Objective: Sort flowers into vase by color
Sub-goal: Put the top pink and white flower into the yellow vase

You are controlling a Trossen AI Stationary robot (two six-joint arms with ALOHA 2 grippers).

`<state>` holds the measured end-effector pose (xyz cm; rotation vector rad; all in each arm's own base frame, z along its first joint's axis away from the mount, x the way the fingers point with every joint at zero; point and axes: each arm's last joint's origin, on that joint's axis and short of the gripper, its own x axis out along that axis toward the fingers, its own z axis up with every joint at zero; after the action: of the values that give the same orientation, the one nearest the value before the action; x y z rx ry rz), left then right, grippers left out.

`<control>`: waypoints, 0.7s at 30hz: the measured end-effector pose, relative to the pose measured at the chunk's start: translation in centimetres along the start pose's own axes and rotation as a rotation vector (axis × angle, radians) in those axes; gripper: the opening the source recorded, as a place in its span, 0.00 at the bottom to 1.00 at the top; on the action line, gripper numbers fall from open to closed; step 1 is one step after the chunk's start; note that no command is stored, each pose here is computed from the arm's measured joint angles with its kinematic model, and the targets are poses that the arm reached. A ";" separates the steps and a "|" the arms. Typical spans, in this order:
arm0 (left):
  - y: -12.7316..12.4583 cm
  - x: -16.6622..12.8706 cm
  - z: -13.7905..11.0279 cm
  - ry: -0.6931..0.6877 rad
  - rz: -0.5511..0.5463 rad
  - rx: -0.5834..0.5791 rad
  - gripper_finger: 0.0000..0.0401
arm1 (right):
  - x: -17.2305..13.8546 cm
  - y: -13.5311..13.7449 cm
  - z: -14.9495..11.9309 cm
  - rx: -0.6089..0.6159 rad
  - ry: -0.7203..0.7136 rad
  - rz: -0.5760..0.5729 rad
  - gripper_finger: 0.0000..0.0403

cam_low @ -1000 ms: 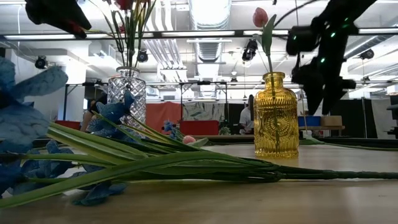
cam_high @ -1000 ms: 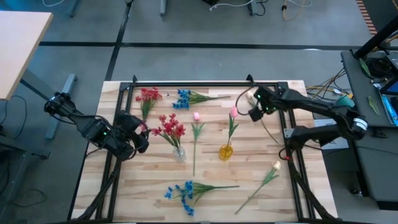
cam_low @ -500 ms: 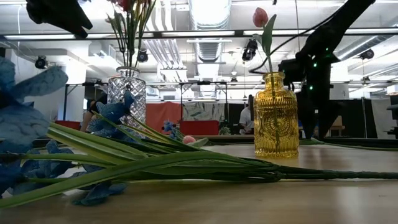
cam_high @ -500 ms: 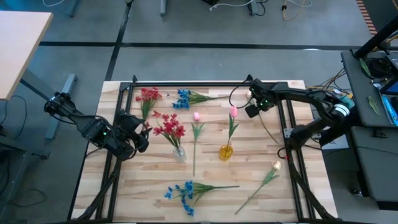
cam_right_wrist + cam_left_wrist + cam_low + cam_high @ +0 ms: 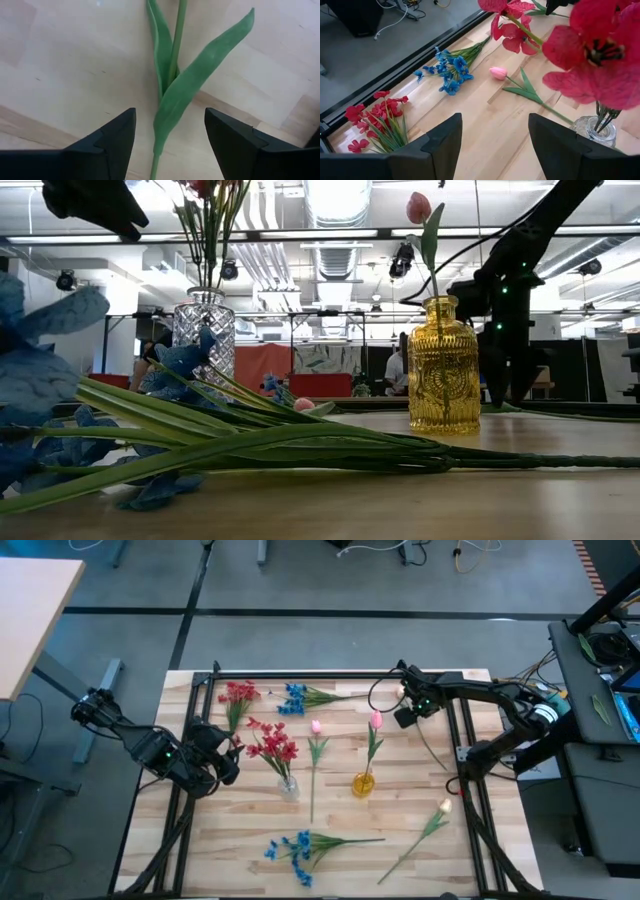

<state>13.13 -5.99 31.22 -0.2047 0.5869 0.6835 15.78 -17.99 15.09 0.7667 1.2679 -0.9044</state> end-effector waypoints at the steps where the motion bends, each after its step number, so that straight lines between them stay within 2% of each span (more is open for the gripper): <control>1: 0.0 0.0 0.0 0.000 0.000 0.000 0.53 | 0.0 0.0 0.0 0.000 -0.001 0.000 0.56; 21: 0.0 0.0 0.0 0.000 0.000 -0.008 0.53 | 1.0 0.2 0.7 0.007 -0.021 0.005 0.46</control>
<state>13.13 -5.99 31.21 -0.2121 0.5841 0.6854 16.35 -18.62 14.16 0.7640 1.2443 -0.9109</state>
